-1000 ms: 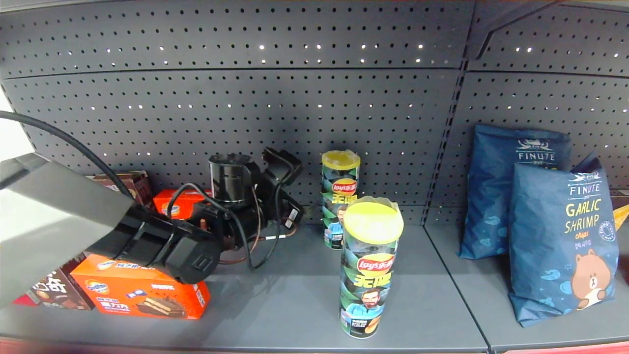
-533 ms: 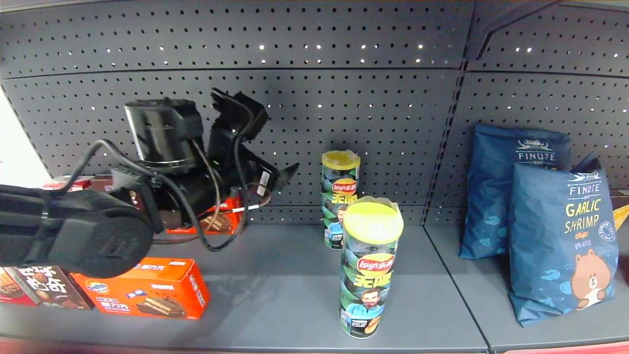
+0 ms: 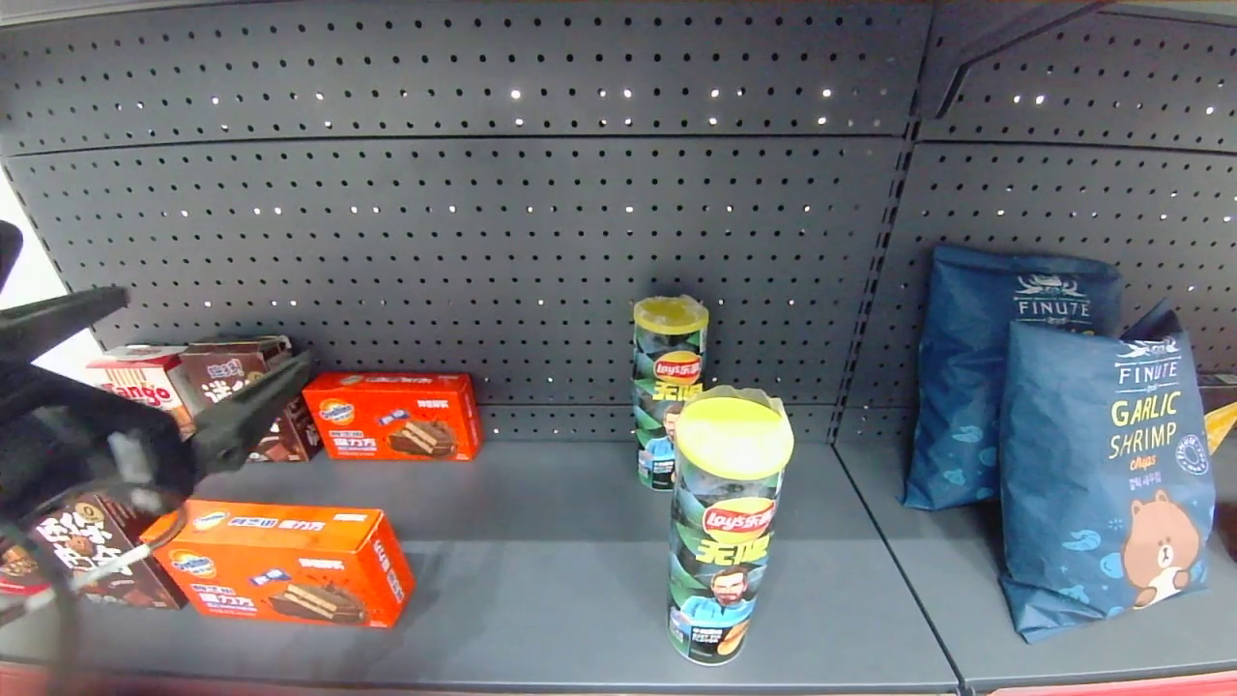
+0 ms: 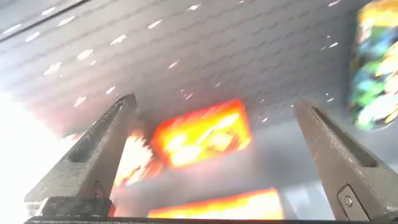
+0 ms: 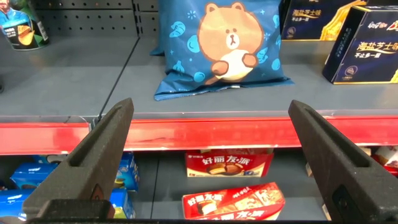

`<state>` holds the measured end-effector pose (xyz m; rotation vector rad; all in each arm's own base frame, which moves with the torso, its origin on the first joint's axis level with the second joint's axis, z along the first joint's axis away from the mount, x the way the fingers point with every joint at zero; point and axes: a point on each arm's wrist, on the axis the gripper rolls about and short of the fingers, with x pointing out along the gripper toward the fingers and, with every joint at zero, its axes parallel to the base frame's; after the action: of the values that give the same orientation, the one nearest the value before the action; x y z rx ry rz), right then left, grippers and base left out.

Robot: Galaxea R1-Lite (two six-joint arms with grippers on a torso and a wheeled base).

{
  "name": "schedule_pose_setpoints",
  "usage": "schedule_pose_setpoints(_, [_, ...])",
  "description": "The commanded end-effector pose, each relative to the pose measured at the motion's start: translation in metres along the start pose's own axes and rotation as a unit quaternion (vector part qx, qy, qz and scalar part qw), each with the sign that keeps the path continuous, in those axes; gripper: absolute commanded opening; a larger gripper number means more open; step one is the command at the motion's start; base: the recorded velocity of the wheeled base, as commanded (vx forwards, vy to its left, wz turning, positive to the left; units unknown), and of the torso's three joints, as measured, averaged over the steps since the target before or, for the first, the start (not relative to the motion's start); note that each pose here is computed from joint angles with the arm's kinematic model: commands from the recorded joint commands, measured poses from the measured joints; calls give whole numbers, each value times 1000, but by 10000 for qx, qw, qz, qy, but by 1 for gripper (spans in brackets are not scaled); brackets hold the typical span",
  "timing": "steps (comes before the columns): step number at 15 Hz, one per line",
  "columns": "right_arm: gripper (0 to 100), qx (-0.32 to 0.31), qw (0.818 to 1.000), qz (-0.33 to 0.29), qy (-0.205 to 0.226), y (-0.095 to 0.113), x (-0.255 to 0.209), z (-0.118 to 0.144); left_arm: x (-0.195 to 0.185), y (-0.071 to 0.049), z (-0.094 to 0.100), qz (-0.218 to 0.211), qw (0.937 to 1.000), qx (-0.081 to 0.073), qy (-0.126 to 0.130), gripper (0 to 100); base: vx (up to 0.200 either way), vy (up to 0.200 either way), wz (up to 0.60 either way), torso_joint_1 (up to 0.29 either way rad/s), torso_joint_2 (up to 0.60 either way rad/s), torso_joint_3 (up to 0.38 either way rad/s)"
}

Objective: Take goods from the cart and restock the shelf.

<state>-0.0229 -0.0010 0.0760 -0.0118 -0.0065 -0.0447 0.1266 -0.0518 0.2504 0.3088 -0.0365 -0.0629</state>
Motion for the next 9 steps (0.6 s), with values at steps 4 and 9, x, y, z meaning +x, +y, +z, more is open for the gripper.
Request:
schedule_pose_setpoints(4, [100,-2,10000,1,3,0,0,0,-110,17,-95,529,9984,6,186,100,0,0,0,0,0,0])
schedule_pose_setpoints(9, [100,-6,9996,-34,295,0,5,1,-124,13,-128,425,9941,354,929,100,0,0,0,0,0,0])
